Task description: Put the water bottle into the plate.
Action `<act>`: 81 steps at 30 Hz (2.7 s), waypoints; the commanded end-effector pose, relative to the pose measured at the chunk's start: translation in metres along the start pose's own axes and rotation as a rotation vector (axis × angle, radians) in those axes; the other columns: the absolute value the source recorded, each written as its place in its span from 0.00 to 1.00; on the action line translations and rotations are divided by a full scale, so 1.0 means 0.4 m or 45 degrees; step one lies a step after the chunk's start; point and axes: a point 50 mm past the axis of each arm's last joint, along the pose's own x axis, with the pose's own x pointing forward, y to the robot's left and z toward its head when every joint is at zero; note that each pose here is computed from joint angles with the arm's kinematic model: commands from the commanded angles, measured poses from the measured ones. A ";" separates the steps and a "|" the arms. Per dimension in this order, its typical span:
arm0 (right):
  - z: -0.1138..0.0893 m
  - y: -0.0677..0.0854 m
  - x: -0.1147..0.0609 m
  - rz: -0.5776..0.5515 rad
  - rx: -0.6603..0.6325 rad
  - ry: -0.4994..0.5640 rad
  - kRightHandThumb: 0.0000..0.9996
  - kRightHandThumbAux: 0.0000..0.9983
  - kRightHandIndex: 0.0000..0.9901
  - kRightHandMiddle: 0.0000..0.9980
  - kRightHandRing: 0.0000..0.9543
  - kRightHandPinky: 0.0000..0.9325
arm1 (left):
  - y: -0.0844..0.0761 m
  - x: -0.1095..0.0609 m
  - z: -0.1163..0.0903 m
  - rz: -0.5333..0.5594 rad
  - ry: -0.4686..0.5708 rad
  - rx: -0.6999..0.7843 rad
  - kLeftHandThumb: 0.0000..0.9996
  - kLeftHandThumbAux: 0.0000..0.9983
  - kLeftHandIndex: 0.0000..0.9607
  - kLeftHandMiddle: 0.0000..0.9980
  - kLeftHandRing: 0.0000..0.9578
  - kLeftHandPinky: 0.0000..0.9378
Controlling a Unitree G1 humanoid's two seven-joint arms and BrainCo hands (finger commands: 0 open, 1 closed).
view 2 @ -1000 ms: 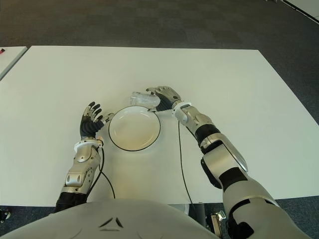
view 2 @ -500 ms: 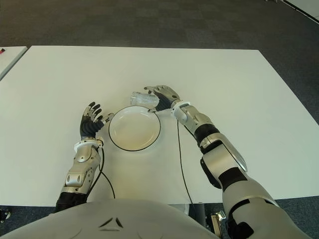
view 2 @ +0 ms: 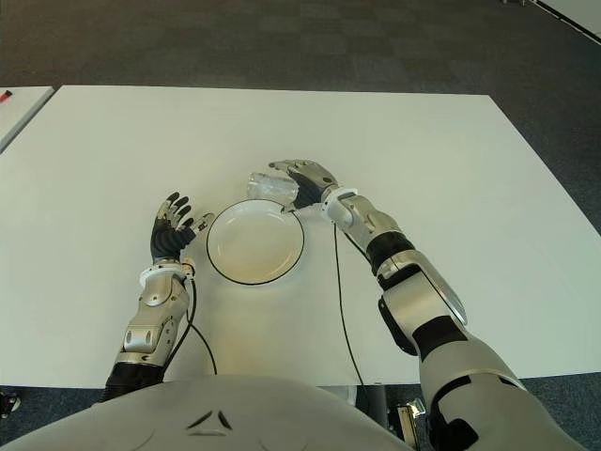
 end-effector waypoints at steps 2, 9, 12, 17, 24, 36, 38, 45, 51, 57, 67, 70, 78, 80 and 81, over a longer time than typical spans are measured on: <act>-0.009 0.003 -0.007 0.014 0.037 0.032 0.95 0.82 0.06 0.17 0.17 0.15 | -0.038 -0.011 -0.014 -0.010 0.046 -0.094 0.04 0.97 0.14 0.16 0.15 0.18; -0.012 -0.002 -0.007 0.018 0.070 0.054 0.99 0.83 0.05 0.17 0.18 0.20 | -0.037 -0.010 -0.015 -0.009 0.046 -0.089 0.03 0.97 0.13 0.16 0.15 0.17; -0.014 -0.004 -0.008 0.012 0.078 0.063 1.00 0.83 0.05 0.17 0.18 0.21 | -0.037 -0.010 -0.015 -0.011 0.045 -0.085 0.03 0.97 0.13 0.16 0.14 0.17; -0.014 -0.007 -0.010 0.000 0.079 0.063 1.00 0.84 0.04 0.16 0.20 0.25 | -0.036 -0.009 -0.015 -0.011 0.044 -0.084 0.04 0.97 0.13 0.16 0.14 0.17; -0.017 -0.010 -0.012 -0.001 0.082 0.073 1.00 0.84 0.04 0.15 0.23 0.29 | -0.035 -0.009 -0.016 -0.006 0.043 -0.086 0.03 0.97 0.13 0.16 0.14 0.17; -0.020 -0.011 -0.016 -0.020 0.106 0.084 0.88 0.89 0.04 0.14 0.18 0.20 | -0.034 -0.008 -0.018 -0.007 0.043 -0.082 0.04 0.96 0.14 0.17 0.15 0.18; -0.020 -0.011 -0.016 -0.022 0.110 0.085 0.86 0.90 0.04 0.14 0.17 0.19 | -0.034 -0.008 -0.018 -0.008 0.042 -0.081 0.04 0.96 0.15 0.17 0.15 0.18; -0.024 -0.012 -0.019 -0.039 0.147 0.095 0.50 0.98 0.02 0.12 0.15 0.18 | -0.034 -0.007 -0.019 -0.010 0.043 -0.082 0.05 0.97 0.15 0.17 0.15 0.17; -0.026 -0.013 -0.020 -0.047 0.166 0.105 0.15 1.00 0.01 0.10 0.13 0.16 | -0.033 -0.006 -0.019 -0.009 0.039 -0.083 0.05 0.96 0.15 0.17 0.15 0.17; -0.040 -0.013 -0.029 -0.055 0.204 0.141 0.02 0.98 0.01 0.09 0.12 0.17 | -0.032 -0.005 -0.020 -0.009 0.042 -0.084 0.06 0.96 0.15 0.17 0.15 0.17; -0.051 -0.012 -0.038 -0.083 0.250 0.171 0.00 0.96 0.03 0.09 0.12 0.18 | -0.029 -0.004 -0.020 -0.005 0.048 -0.082 0.06 0.96 0.15 0.17 0.15 0.18; -0.053 -0.013 -0.040 -0.091 0.258 0.176 0.00 0.95 0.04 0.09 0.13 0.18 | -0.029 -0.004 -0.019 -0.001 0.050 -0.084 0.06 0.96 0.15 0.17 0.15 0.17; -0.059 -0.015 -0.045 -0.107 0.270 0.184 0.00 0.95 0.05 0.09 0.13 0.17 | -0.028 -0.003 -0.018 -0.005 0.048 -0.078 0.06 0.96 0.15 0.17 0.15 0.17; -0.060 -0.016 -0.046 -0.114 0.278 0.188 0.00 0.95 0.05 0.09 0.13 0.17 | -0.027 -0.003 -0.018 -0.007 0.049 -0.077 0.06 0.96 0.15 0.17 0.14 0.17; -0.061 -0.016 -0.047 -0.117 0.280 0.190 0.00 0.95 0.06 0.09 0.13 0.17 | -0.027 -0.003 -0.018 -0.009 0.049 -0.077 0.06 0.96 0.15 0.17 0.14 0.17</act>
